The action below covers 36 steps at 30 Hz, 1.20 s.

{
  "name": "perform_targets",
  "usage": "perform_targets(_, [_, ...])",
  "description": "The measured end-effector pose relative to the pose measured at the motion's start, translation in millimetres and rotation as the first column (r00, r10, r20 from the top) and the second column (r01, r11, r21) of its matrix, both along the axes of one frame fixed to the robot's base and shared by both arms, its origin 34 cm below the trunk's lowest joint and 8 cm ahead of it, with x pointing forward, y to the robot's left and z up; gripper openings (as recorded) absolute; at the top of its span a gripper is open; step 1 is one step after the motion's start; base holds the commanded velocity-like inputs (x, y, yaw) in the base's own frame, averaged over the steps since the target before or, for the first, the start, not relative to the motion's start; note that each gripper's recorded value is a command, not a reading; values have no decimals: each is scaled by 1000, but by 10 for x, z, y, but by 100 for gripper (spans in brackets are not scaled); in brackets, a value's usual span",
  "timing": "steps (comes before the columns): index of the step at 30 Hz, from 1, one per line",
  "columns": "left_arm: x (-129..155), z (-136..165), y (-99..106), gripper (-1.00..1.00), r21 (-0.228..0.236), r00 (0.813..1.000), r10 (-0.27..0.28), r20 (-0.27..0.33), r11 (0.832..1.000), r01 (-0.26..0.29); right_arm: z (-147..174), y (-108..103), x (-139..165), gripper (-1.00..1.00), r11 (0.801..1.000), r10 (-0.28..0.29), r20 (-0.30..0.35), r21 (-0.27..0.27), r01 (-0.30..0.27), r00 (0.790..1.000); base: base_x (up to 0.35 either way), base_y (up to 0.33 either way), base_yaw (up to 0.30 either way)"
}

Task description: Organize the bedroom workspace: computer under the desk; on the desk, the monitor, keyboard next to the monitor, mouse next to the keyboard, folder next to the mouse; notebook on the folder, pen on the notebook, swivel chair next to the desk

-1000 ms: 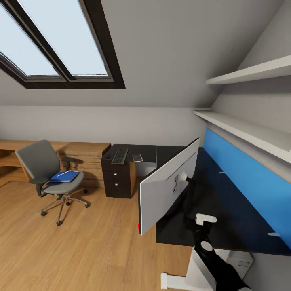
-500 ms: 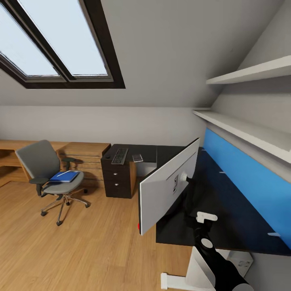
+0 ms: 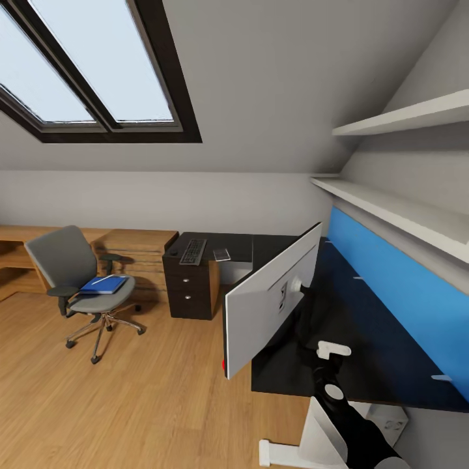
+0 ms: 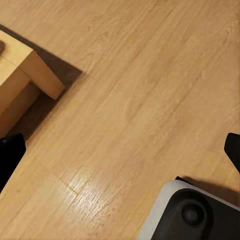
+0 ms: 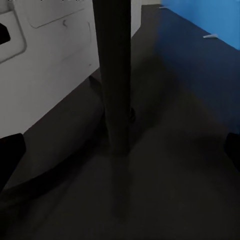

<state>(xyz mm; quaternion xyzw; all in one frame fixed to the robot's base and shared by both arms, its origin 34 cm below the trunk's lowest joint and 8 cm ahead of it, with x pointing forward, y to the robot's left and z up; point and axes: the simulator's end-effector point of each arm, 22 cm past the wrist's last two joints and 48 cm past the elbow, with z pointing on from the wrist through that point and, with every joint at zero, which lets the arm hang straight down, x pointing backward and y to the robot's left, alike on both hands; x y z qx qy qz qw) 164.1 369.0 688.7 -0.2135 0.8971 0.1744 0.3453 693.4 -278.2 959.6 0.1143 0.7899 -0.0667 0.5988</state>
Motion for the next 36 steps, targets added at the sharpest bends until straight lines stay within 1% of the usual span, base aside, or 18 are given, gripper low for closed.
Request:
perform_targets(2, [257, 55, -53, 100, -14, 999, -10, 52, 1000, 11, -43, -4, -13, 100, 1000, 4, -12, -5, -4, 1000, 0, 0, 0])
perform_targets(3, [324, 70, -66, 100, -19, 998, -10, 65, 1000, 11, -52, -2, -16, 100, 1000, 4, -14, -5, -4, 1000, 0, 0, 0])
perform_targets(4, [456, 86, -107, 100, -34, 997, -12, 79, 999, 15, -64, 0, -20, 100, 1000, 5, -17, -6, -5, 1000, 0, 0, 0])
perform_targets(5, [518, 85, -128, 100, -45, 997, -12, 81, 999, 15, -71, 1, -22, 100, 1000, 5, -19, -6, -5, 1000, 0, 0, 0])
perform_targets(6, [639, 17, -226, 100, -93, 999, -21, 38, 995, 24, -132, -9, -44, 100, 1000, 4, -34, -8, -4, 999, 0, 0, 0])
perform_targets(8, [700, -53, -298, 100, -135, 999, -31, -14, 990, 29, -217, -15, -74, 100, 1000, 2, -53, -11, -3, 999, 0, 0, 0])
perform_targets(9, [805, -95, -378, 100, -174, 997, -49, -57, 984, 39, -291, -3, -86, 100, 1000, 4, -72, -11, -5, 997, 0, 0, 0])
perform_targets(11, [965, -94, -453, 100, -209, 994, -68, -81, 977, 50, -314, 31, -51, 100, 1000, 12, -81, -8, -12, 997, 0, 0, 0])
perform_targets(13, [1150, -56, -513, 100, -233, 993, -86, -84, 970, 64, -290, 66, 31, 100, 1000, 22, -84, -6, -22, 996, 0, 0, 0])
perform_targets(14, [1253, -26, -539, 100, -242, 993, -93, -78, 968, 71, -276, 77, 78, 100, 1000, 26, -85, -6, -27, 996, 0, 0, 0])
perform_targets(15, [1472, 51, -583, 100, -254, 993, -104, -57, 963, 86, -259, 85, 166, 100, 999, 34, -93, -7, -35, 995, 0, 0, 0])
perform_targets(16, [1609, 105, -608, 100, -259, 993, -107, -38, 961, 94, -247, 82, 213, 100, 999, 37, -96, -9, -38, 995, 0, 0, 0])
perform_targets(19, [2036, 293, -672, 100, -269, 993, -119, 25, 956, 121, -181, 50, 360, 100, 999, 41, -104, -16, -43, 994, 0, 0, 0])
perform_targets(23, [2590, 569, -774, 100, -284, 986, -137, 95, 946, 159, 7, -18, 581, 100, 999, 35, -95, -27, -37, 995, 0, 0, 0])
perform_targets(25, [2827, 707, -840, 100, -297, 982, -152, 115, 938, 180, 120, -48, 683, 100, 999, 31, -85, -31, -34, 996, 0, 0, 0])
perform_targets(26, [3014, 835, -913, 100, -310, 977, -172, 123, 929, 202, 221, -73, 765, 100, 999, 28, -75, -35, -30, 997, 0, 0, 0])
perform_targets(31, [3361, 1171, -1068, 100, -332, 964, -214, 157, 908, 256, 362, -133, 878, 100, 999, 20, -63, -41, -22, 998, 0, 0, 0])
perform_targets(36, [3514, 1362, -1133, 100, -336, 954, -233, 188, 898, 285, 366, -177, 895, 100, 999, 13, -69, -46, -16, 998, 0, 0, 0])
